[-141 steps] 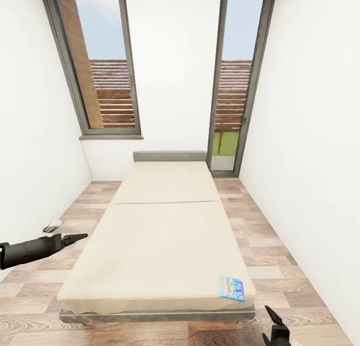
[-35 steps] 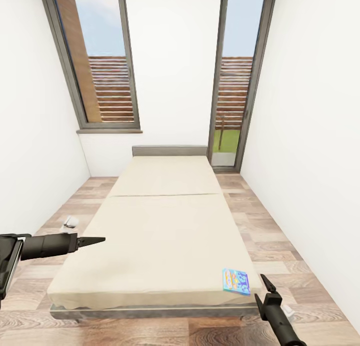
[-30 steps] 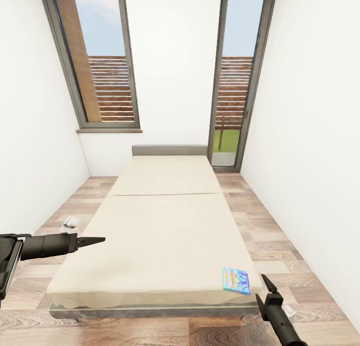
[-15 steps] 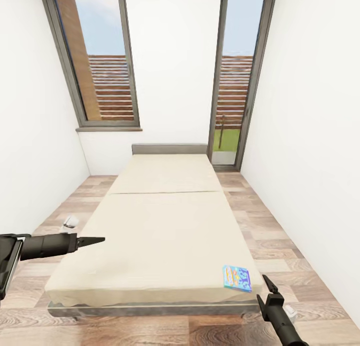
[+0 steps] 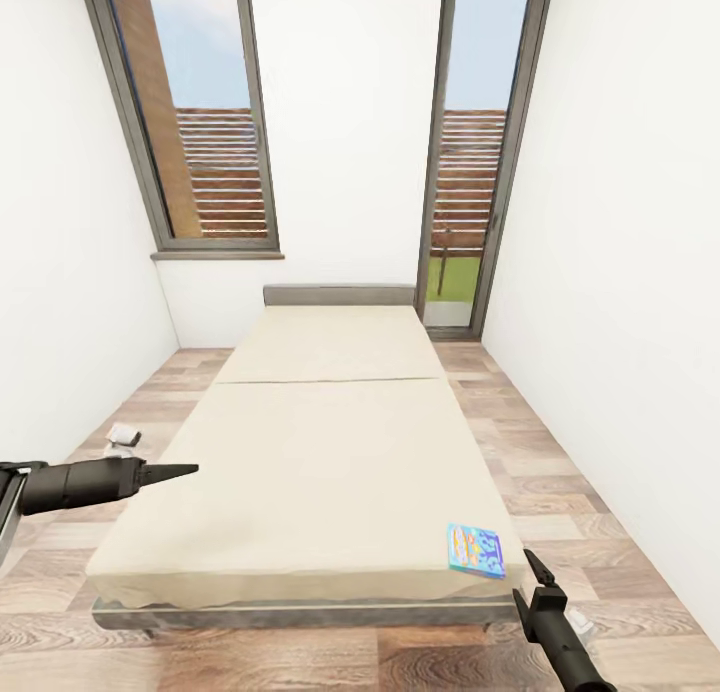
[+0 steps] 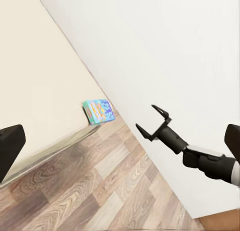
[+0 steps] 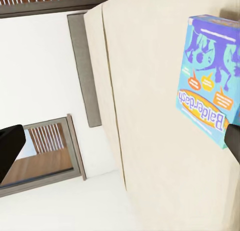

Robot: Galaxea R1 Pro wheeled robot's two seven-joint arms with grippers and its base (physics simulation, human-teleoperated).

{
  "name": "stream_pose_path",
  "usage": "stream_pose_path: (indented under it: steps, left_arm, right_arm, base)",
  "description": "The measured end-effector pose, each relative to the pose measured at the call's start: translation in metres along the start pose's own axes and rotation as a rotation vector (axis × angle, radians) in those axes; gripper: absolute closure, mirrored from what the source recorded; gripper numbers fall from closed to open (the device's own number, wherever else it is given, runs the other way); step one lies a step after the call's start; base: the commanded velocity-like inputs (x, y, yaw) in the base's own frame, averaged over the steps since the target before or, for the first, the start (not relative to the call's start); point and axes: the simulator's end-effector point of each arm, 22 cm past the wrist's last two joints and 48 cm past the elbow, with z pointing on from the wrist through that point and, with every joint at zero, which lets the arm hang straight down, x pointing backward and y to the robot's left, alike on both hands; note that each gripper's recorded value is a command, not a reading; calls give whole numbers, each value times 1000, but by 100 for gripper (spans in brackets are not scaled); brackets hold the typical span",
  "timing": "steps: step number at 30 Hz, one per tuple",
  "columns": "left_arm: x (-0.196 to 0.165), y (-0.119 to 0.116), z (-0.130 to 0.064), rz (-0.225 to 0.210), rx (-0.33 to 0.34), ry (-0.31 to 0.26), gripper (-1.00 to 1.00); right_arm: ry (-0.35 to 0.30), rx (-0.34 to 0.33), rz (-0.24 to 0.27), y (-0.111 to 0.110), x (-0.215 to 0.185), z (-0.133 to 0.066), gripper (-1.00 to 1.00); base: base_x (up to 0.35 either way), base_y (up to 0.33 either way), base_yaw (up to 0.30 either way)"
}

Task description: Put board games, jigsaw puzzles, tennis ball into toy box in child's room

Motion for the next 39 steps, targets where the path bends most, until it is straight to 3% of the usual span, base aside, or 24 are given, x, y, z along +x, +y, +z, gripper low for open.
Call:
stream_pose_path:
  steps: [8,19,29,39]
  left_arm:
    - [6,-14,6,12,55,40,-100]
    - [-11,-42,-12,48,142,0,-100]
    - [-16,-60,-20,103,160,5,-100]
    - [-17,-64,-20,114,166,6,-100]
  right_arm:
    - [3,0,-2,0,1,1,-100]
    - [3,0,-3,1,1,1,-100]
    - [6,0,-4,1,1,1,-100]
    - [4,1,-8,1,1,1,-100]
  base:
    - [0,0,0]
    - [0,0,0]
    - [0,0,0]
    - [0,0,0]
